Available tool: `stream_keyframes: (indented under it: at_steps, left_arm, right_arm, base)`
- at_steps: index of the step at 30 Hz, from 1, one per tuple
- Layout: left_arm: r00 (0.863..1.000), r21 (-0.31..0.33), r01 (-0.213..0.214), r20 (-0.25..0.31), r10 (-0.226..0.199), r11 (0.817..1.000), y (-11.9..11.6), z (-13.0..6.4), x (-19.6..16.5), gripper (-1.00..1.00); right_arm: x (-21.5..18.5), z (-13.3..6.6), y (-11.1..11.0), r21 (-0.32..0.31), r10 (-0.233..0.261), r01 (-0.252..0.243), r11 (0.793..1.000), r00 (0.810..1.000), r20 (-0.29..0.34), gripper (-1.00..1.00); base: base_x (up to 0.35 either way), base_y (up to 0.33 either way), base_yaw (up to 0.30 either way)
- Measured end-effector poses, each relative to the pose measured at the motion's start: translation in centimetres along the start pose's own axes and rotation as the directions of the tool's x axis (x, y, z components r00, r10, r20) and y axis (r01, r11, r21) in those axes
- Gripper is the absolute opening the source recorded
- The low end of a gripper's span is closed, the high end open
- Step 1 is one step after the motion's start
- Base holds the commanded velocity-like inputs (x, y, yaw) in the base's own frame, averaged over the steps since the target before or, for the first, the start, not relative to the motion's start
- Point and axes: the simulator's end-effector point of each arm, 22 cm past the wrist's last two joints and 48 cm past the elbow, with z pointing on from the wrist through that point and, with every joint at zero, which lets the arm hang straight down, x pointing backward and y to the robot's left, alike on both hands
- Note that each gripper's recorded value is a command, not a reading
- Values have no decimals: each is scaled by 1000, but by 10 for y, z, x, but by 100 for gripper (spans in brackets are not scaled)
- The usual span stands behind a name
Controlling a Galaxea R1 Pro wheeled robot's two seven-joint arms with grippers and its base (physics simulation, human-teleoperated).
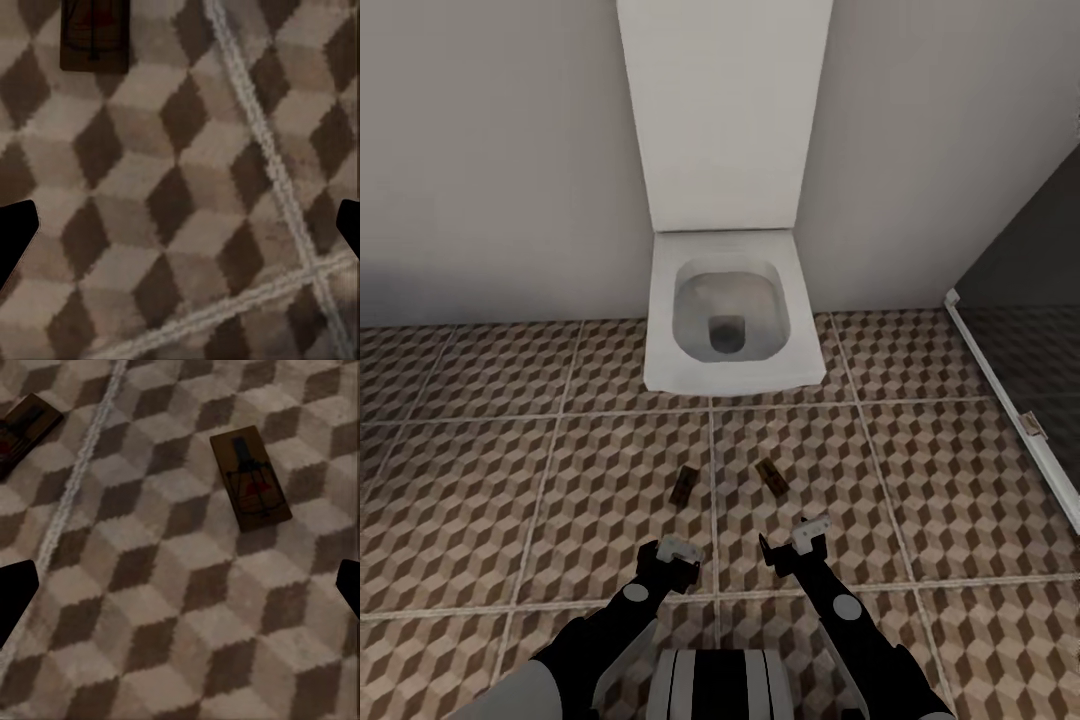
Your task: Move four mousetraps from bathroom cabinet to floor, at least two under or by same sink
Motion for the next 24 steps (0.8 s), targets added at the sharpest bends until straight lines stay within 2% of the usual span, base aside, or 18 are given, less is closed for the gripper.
stream_keyframes:
  at_steps: [8,24]
  left_arm:
    - [1000,-5,-3,-2,3,1000,5,-14,-9,100]
    - [1000,-44,-22,-20,21,999,37,-44,-17,100]
  right_arm:
    - [-15,-11,0,0,0,0,1000,1000,1,100]
    - [-45,-32,-3,0,-5,5,1000,1000,1,100]
  base:
    - [0,0,0]
    - [0,0,0]
